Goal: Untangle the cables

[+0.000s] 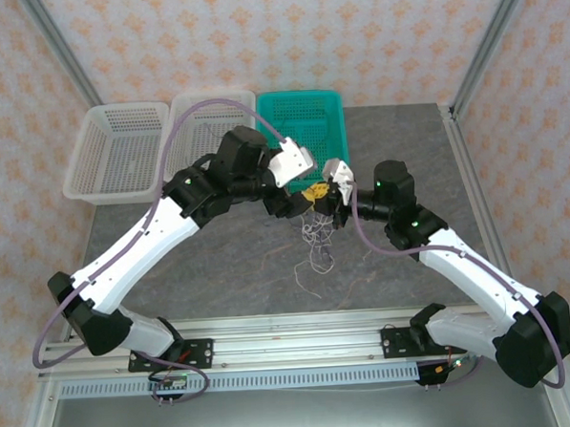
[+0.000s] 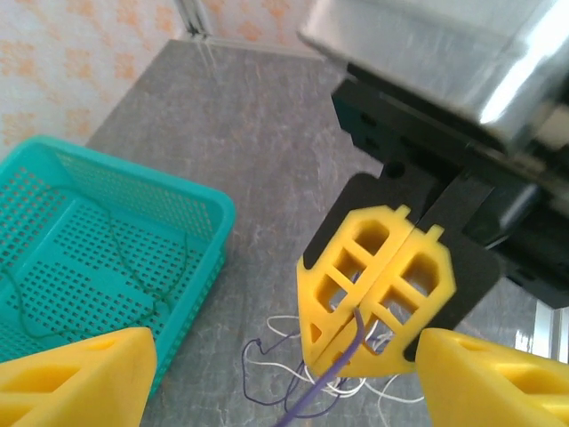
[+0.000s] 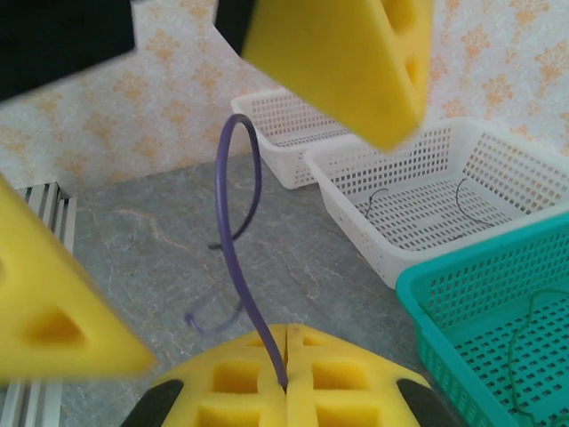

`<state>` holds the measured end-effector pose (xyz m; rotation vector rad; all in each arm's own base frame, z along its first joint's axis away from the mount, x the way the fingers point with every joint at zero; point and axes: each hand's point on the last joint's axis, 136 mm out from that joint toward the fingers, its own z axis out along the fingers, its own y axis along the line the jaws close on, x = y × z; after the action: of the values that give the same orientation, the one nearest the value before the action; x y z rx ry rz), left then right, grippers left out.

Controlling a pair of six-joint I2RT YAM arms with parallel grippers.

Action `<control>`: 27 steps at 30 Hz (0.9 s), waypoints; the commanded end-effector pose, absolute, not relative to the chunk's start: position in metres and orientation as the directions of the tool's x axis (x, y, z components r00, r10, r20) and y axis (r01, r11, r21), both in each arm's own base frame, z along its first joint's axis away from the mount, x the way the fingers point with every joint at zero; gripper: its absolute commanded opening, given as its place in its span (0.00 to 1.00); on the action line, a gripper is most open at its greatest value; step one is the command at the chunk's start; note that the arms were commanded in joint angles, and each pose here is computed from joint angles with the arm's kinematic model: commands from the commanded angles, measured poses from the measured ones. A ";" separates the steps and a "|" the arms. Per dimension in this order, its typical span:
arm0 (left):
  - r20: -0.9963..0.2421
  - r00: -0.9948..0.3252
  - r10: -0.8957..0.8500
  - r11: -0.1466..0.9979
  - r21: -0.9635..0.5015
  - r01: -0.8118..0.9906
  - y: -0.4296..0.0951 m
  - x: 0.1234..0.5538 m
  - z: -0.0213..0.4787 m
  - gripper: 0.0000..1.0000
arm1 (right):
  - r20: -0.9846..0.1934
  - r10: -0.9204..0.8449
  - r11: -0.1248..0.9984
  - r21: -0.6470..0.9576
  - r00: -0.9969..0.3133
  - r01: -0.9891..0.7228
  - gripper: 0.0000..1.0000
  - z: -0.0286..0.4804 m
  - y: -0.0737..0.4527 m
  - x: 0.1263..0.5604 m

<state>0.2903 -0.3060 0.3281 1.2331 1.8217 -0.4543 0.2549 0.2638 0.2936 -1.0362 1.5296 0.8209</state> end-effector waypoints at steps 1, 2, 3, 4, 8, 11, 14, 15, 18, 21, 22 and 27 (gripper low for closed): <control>-0.819 -0.044 0.572 0.411 0.240 0.879 -0.306 0.290 0.333 0.76 | -0.987 -0.162 0.357 -0.056 -0.003 -0.932 0.00 0.317 0.266 0.248; -0.818 -0.049 0.574 0.411 0.236 0.880 -0.306 0.290 0.331 0.73 | -0.988 -0.157 0.357 -0.054 -0.003 -0.932 0.00 0.318 0.266 0.248; -0.816 -0.056 0.575 0.407 0.226 0.885 -0.308 0.290 0.329 0.69 | -0.988 -0.152 0.364 -0.051 -0.005 -0.930 0.00 0.319 0.266 0.248; -0.818 -0.064 0.572 0.402 0.211 0.891 -0.310 0.289 0.329 0.58 | -0.989 -0.147 0.373 -0.047 -0.009 -0.927 0.00 0.319 0.265 0.249; -0.855 -0.072 0.513 0.418 0.175 0.891 -0.315 0.288 0.343 0.00 | -0.988 -0.151 0.392 -0.040 -0.021 -0.919 0.00 0.311 0.262 0.251; -0.893 -0.072 0.444 0.432 0.143 0.890 -0.317 0.284 0.363 0.00 | -0.988 -0.154 0.413 -0.035 -0.032 -0.910 0.06 0.305 0.261 0.254; -0.929 -0.080 0.361 0.423 0.087 0.902 -0.323 0.277 0.386 0.00 | -0.988 -0.147 0.453 -0.035 -0.036 -0.891 0.27 0.299 0.259 0.262; -0.939 -0.080 0.335 0.421 0.073 0.904 -0.324 0.275 0.394 0.00 | -0.989 -0.146 0.466 -0.034 -0.039 -0.884 0.30 0.295 0.259 0.266; -0.961 -0.071 0.267 0.413 0.047 0.910 -0.327 0.270 0.415 0.00 | -0.986 -0.152 0.500 -0.014 -0.071 -0.866 0.35 0.274 0.261 0.280; -0.972 -0.052 0.228 0.422 0.051 0.905 -0.324 0.269 0.435 0.00 | -0.979 -0.168 0.540 0.007 -0.116 -0.842 0.24 0.245 0.260 0.293; -0.975 -0.045 0.218 0.427 0.053 0.903 -0.323 0.268 0.441 0.00 | -0.979 -0.164 0.550 0.010 -0.120 -0.835 0.18 0.241 0.259 0.295; -0.987 -0.004 0.163 0.476 0.075 0.877 -0.312 0.268 0.472 0.00 | -0.957 -0.184 0.576 0.080 -0.224 -0.814 0.14 0.195 0.256 0.296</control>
<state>0.2774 -0.3227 0.4146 1.0441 1.6329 -0.7114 0.2925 0.2576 0.1932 -0.8791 1.7558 0.7365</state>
